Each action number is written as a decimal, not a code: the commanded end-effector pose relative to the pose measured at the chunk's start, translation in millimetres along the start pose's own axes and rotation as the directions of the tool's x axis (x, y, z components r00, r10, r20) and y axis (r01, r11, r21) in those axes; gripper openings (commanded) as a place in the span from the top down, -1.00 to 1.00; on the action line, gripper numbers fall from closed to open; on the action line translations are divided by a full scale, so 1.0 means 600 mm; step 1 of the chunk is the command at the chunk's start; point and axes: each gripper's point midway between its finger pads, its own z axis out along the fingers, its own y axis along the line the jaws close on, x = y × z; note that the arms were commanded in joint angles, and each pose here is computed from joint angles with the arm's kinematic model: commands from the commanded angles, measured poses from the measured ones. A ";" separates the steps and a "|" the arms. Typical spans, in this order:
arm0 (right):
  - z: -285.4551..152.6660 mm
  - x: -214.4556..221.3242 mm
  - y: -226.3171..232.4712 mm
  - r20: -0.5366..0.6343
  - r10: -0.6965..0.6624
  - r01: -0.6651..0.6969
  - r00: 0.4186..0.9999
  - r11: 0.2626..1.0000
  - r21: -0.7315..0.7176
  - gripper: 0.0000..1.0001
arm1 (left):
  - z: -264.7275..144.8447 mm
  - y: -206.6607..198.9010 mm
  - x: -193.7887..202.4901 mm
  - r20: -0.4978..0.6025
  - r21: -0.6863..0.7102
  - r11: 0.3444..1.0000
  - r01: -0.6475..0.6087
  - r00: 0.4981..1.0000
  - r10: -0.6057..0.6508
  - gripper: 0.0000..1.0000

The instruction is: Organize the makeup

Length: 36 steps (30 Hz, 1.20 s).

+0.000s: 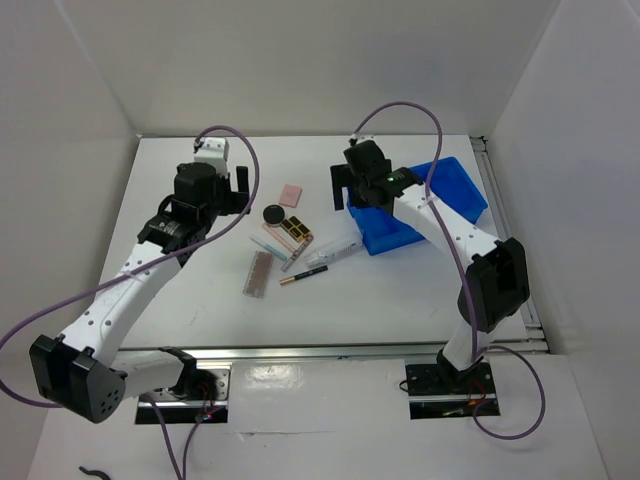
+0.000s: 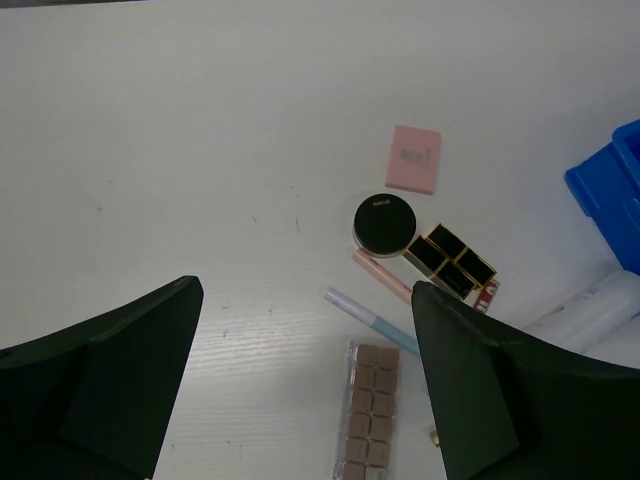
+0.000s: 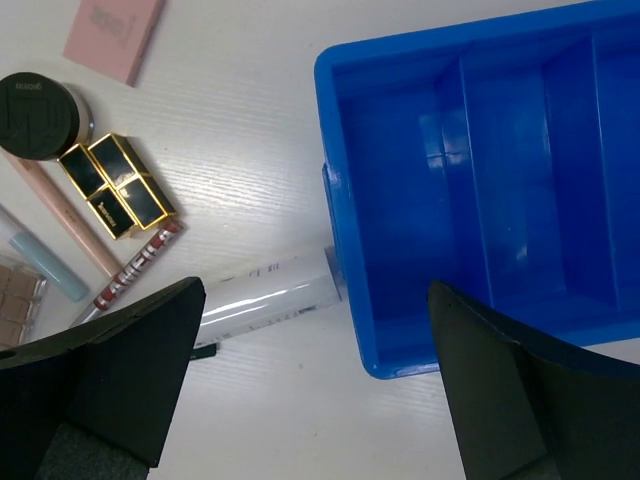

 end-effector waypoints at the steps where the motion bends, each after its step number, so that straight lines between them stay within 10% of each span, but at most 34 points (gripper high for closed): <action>1: -0.018 -0.050 0.004 0.103 0.058 -0.062 0.993 0.997 0.043 -1.00 | -0.007 0.023 -0.017 0.052 -0.096 0.993 0.074 0.996 -0.069 -1.00; 12: -0.039 -0.063 0.111 0.101 0.096 -0.067 0.990 0.962 -0.265 -1.00 | -0.003 -0.018 0.011 -0.080 0.026 1.000 -0.010 0.997 0.012 -1.00; 21: -0.027 0.030 0.160 -0.136 0.300 -0.322 0.944 0.929 -0.185 -1.00 | -0.027 -0.061 0.027 -0.103 0.196 0.981 -0.001 0.994 0.022 -1.00; 36: 0.024 0.207 0.144 -0.302 0.653 -0.618 0.694 0.756 0.215 -0.94 | -0.058 -0.016 -0.011 -0.053 0.011 0.993 0.118 0.992 -0.117 -1.00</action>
